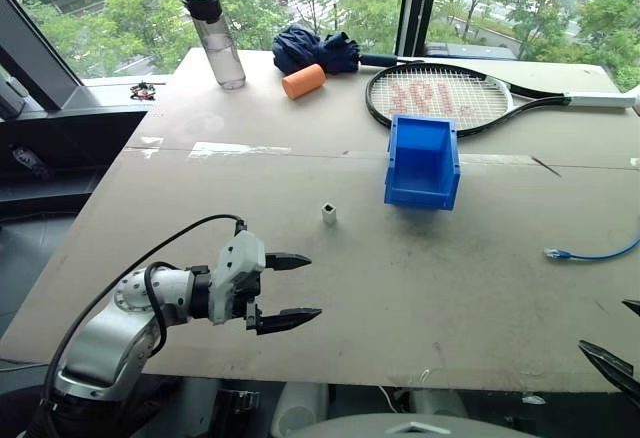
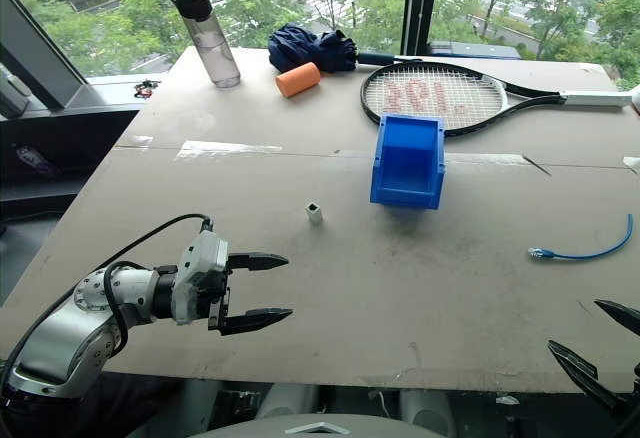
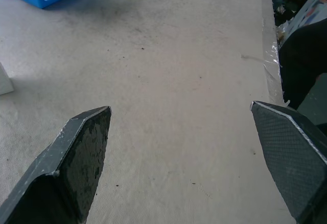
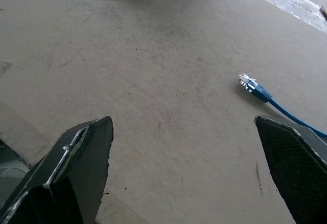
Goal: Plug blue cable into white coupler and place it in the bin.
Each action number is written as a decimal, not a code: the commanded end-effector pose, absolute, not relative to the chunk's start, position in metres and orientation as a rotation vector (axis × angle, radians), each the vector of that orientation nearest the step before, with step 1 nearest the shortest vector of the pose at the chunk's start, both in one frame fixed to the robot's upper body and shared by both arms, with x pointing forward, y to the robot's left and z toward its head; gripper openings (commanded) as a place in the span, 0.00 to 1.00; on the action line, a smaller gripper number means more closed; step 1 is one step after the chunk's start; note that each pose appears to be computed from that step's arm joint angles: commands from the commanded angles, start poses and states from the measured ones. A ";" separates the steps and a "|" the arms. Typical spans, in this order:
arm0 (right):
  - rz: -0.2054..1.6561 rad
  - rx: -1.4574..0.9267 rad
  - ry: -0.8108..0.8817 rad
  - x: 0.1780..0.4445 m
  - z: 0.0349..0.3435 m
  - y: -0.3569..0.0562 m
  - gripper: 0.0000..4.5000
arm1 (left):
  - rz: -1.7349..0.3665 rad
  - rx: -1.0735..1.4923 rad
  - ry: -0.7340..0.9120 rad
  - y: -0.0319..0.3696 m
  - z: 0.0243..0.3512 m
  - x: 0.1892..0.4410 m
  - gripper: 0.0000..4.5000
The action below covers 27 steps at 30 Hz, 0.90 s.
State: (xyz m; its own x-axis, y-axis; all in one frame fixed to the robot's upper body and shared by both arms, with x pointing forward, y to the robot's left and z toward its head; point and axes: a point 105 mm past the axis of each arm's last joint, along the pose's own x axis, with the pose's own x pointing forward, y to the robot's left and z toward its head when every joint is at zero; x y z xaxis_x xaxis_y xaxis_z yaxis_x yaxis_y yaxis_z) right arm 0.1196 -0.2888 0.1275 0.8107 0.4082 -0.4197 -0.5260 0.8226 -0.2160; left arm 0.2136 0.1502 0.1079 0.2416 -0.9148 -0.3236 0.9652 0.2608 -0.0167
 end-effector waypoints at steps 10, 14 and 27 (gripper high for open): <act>0.493 -0.513 0.533 0.205 0.144 -0.294 1.00 | -1.437 0.258 0.141 0.123 0.132 0.219 0.99; 0.579 -0.493 0.625 0.224 0.152 -0.295 1.00 | -1.464 0.258 0.106 0.113 0.138 0.223 0.99; 0.576 -0.560 0.770 0.242 0.133 -0.318 1.00 | -1.450 0.257 0.091 0.109 0.140 0.223 0.99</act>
State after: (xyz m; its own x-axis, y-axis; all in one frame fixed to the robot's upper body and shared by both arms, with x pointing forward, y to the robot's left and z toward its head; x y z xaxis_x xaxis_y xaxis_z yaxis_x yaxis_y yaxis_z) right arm 0.2409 -0.3155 0.1287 0.5741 0.2756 -0.7710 -0.6548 0.7199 -0.2302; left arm 0.2257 0.1132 0.1313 0.1339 -0.9629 -0.2344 0.9895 0.1169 0.0852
